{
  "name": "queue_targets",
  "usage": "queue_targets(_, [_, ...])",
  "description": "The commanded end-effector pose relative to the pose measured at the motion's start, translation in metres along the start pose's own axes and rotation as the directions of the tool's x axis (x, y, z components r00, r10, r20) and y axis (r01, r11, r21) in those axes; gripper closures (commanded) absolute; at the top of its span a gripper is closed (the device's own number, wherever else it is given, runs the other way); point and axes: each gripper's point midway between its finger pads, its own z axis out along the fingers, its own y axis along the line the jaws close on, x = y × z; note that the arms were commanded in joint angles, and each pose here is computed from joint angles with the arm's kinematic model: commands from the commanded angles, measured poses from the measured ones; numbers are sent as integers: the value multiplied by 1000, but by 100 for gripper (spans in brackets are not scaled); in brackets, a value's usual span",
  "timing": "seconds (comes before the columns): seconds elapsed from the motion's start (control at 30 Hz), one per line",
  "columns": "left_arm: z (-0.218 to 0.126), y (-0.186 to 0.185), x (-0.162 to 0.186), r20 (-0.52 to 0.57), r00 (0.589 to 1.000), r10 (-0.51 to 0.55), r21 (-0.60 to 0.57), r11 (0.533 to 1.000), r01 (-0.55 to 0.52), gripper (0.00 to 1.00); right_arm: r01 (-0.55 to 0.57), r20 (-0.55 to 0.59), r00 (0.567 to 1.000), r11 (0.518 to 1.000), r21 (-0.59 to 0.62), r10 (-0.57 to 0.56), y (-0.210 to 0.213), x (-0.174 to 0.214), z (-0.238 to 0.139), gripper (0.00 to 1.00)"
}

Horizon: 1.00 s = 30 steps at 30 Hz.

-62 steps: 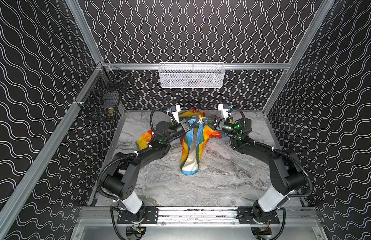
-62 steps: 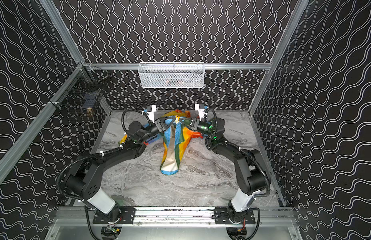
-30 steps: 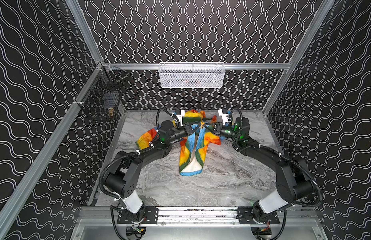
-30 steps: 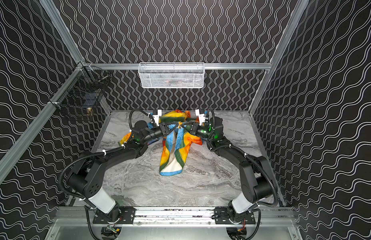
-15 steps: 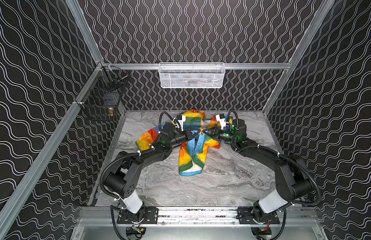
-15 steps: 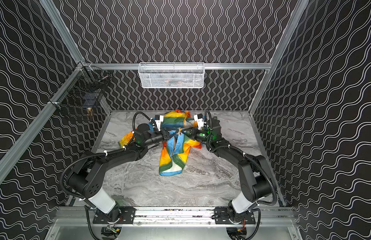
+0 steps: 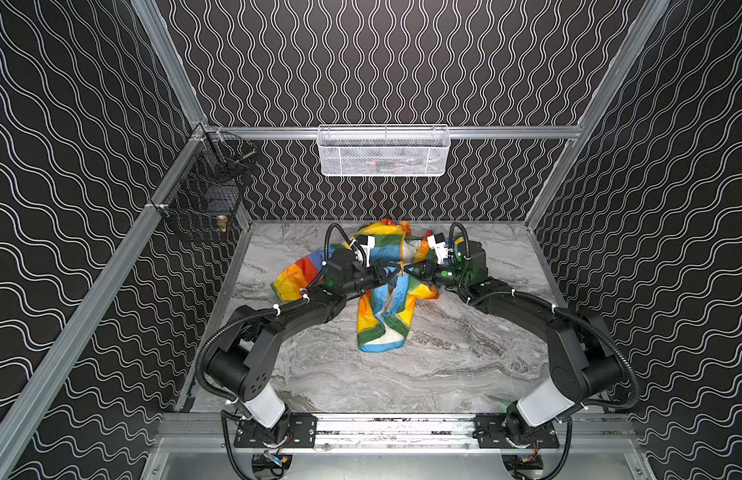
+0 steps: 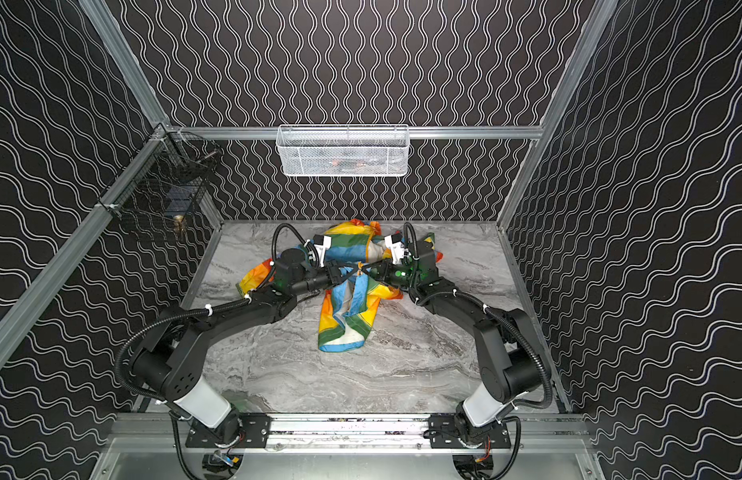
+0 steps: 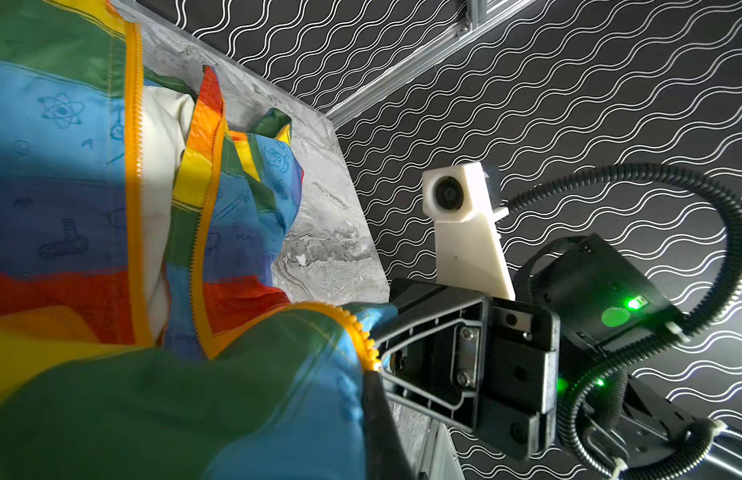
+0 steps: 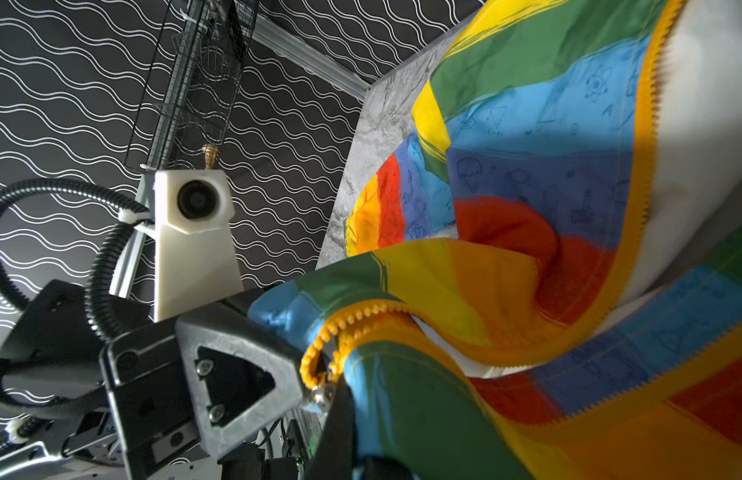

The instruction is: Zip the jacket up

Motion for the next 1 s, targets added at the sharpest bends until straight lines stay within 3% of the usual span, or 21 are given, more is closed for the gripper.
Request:
queue_targets(0.0, [-3, -3, 26, -119, 993, -2, 22, 1000, 4, 100, 31, 167, 985, 993, 112, -49, -13, -35, 0, 100])
queue_targets(0.27, [-2, 8, 33, -143, 990, -20, -7, 1000, 19, 100, 31, 143, 988, 985, 170, -56, -19, -24, 4, 100])
queue_targets(0.4, [-4, 10, 37, -151, 988, -24, -11, 1000, 23, 100, 52, 160, 984, 984, 169, -80, -10, -37, 5, 100])
queue_targets(0.73, [-8, 14, 44, -167, 985, -36, -25, 999, 33, 100, -7, 93, 995, 968, 252, -17, -44, -23, 17, 100])
queue_targets(0.97, [-5, 22, 57, -200, 978, -55, -34, 998, 49, 100, 5, 90, 996, 979, 204, -24, -28, -25, 16, 100])
